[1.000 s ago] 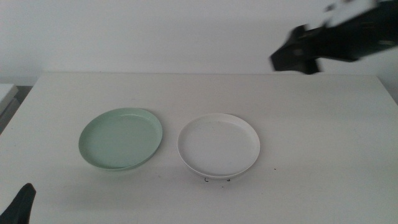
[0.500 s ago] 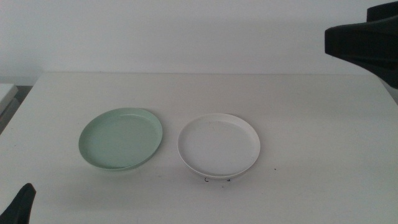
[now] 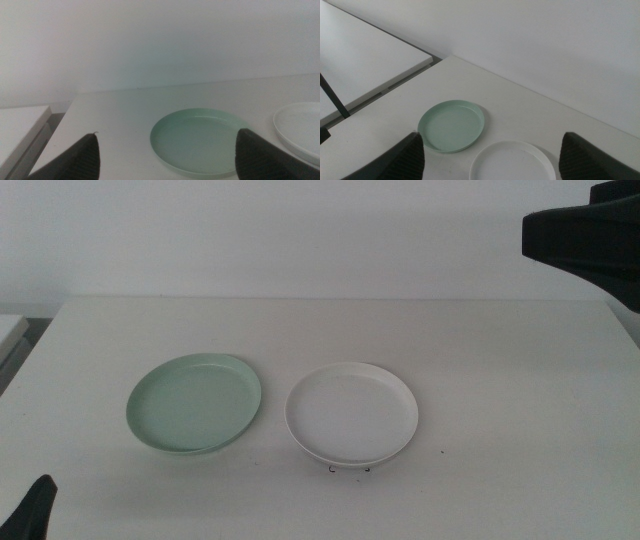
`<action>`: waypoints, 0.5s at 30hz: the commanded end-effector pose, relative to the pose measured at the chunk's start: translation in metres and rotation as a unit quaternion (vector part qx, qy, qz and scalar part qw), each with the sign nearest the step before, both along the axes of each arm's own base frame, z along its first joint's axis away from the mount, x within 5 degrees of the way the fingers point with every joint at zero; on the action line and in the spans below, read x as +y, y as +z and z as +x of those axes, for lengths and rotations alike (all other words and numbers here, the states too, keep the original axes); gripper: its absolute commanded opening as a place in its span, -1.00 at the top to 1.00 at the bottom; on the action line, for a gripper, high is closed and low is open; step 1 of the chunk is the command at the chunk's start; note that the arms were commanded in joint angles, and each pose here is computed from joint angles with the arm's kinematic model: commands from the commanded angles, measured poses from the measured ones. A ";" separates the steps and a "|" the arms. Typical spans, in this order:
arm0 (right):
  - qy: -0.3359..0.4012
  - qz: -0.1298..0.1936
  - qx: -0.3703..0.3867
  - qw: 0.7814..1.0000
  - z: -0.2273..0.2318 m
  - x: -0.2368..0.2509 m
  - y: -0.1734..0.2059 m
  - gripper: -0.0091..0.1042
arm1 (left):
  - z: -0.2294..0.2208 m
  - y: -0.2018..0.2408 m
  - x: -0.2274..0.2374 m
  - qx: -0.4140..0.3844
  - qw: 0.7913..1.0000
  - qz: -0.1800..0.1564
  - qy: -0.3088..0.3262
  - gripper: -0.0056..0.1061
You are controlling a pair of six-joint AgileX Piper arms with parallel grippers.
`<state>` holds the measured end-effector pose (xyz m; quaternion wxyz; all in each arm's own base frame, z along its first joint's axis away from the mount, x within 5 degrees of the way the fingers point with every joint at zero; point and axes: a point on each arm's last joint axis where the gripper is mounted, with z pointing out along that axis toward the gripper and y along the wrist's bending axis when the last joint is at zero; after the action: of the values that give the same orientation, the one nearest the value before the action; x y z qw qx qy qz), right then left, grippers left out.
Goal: Stack the three bowls on top of each other.
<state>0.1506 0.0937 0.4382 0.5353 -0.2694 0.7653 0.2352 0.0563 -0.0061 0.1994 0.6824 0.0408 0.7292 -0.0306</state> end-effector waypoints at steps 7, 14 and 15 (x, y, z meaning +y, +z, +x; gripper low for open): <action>-0.002 0.003 -0.005 1.000 0.000 0.000 0.000 -0.80 | 0.011 0.042 0.003 0.053 0.998 0.003 0.030 -0.73; -0.002 0.003 -0.005 1.000 0.000 0.000 0.000 -0.80 | 0.048 0.105 0.007 0.332 0.942 0.009 0.044 -0.73; -0.002 0.003 -0.005 1.000 0.000 0.000 0.000 -0.80 | 0.052 0.106 0.007 0.360 0.932 0.007 0.044 -0.73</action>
<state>0.1505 0.0938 0.4382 0.5352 -0.2691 0.7652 0.2360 0.1027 0.0008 0.3041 0.4324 0.0043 0.9017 -0.0025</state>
